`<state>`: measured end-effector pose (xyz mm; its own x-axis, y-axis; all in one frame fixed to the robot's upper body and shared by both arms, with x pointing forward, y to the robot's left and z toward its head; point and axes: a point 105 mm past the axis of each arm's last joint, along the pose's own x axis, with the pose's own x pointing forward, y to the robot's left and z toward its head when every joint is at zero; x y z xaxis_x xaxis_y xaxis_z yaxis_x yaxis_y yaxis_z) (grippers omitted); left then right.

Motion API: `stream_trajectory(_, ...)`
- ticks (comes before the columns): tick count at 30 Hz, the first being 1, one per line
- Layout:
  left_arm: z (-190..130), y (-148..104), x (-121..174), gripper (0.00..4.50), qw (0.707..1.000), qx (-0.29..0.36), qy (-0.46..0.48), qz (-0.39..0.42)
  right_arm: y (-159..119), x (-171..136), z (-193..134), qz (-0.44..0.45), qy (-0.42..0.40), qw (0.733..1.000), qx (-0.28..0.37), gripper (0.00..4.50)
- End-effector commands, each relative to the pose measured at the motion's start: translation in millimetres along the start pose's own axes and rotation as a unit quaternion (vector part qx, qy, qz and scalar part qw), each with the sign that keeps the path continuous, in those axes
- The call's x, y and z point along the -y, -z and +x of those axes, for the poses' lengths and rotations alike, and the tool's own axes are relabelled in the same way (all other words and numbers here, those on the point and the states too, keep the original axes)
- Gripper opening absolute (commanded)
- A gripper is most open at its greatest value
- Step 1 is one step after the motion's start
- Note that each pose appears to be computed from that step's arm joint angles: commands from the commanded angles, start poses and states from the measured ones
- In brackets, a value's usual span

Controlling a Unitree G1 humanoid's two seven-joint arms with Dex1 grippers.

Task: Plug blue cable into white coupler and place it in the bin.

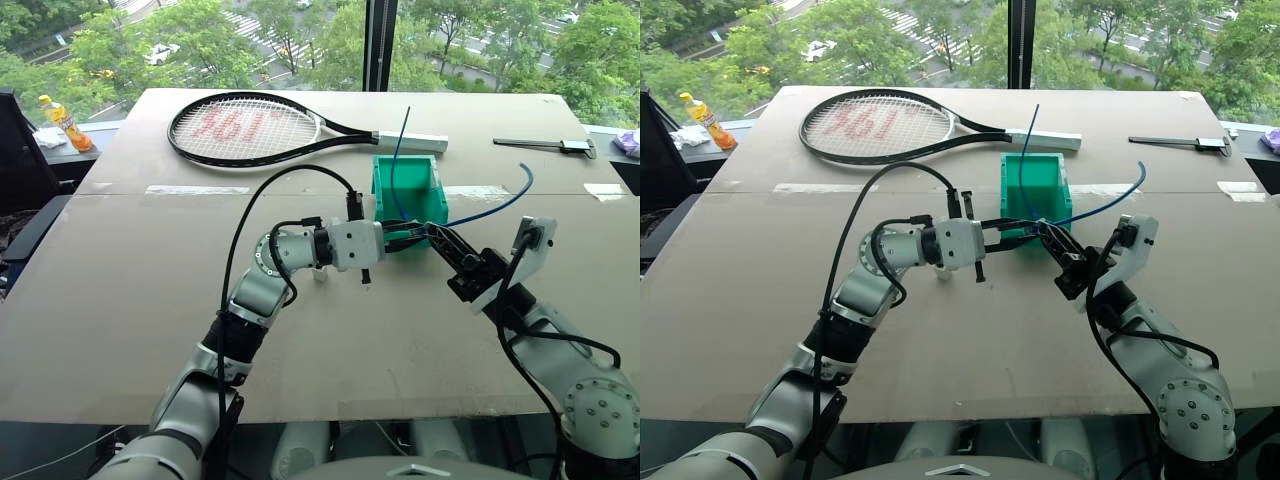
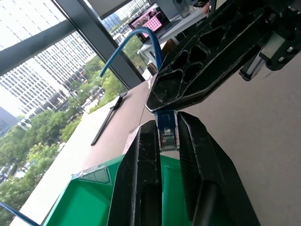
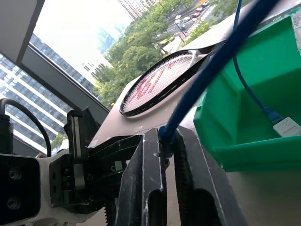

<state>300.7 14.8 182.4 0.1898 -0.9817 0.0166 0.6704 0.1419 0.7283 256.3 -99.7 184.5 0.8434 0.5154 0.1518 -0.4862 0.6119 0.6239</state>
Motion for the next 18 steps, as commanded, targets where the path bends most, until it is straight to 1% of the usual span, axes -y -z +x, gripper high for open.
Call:
stream_trajectory(1,-1,-10,-4,0.00,1.000,0.017,-0.011,0.007,-6,-11,0,-0.004,-0.024,1.000,0.011,0.07)
stream_trajectory(3,-4,-10,-4,0.00,1.000,0.022,-0.013,-0.017,-6,-11,0,-0.006,-0.027,1.000,0.009,0.07)
stream_trajectory(4,-7,-10,-5,0.00,0.998,0.025,-0.017,-0.046,-6,-12,0,-0.007,-0.028,1.000,0.009,0.07)
stream_trajectory(6,-16,-9,-10,1.03,0.993,0.025,-0.035,-0.112,-6,-12,0,-0.010,-0.029,0.999,0.008,0.00)
stream_trajectory(7,-22,-7,-11,1.36,0.990,0.018,-0.037,-0.132,-6,-12,0,-0.012,-0.029,0.999,0.008,0.00)
stream_trajectory(8,-27,-6,-11,1.89,0.989,0.013,-0.038,-0.142,-7,-11,0,-0.013,-0.029,0.999,0.008,0.00)
stream_trajectory(9,-38,0,-11,2.27,0.984,-0.003,-0.046,-0.174,-8,-10,0,-0.015,-0.027,0.999,0.009,0.00)
stream_trajectory(12,-77,20,-14,3.82,0.961,-0.048,-0.086,-0.259,-8,-4,-1,-0.021,-0.019,1.000,0.006,0.00)
stream_trajectory(13,-91,30,-17,4.09,0.952,-0.071,-0.104,-0.278,-7,-2,-1,-0.023,-0.017,1.000,0.003,0.00)
stream_trajectory(16,-144,51,-19,4.09,0.924,-0.137,-0.120,-0.335,0,4,-2,-0.032,-0.011,0.999,-0.016,0.00)
stream_trajectory(18,-161,58,-15,4.09,0.920,-0.165,-0.107,-0.339,3,6,-1,-0.032,-0.013,0.999,-0.022,0.00)
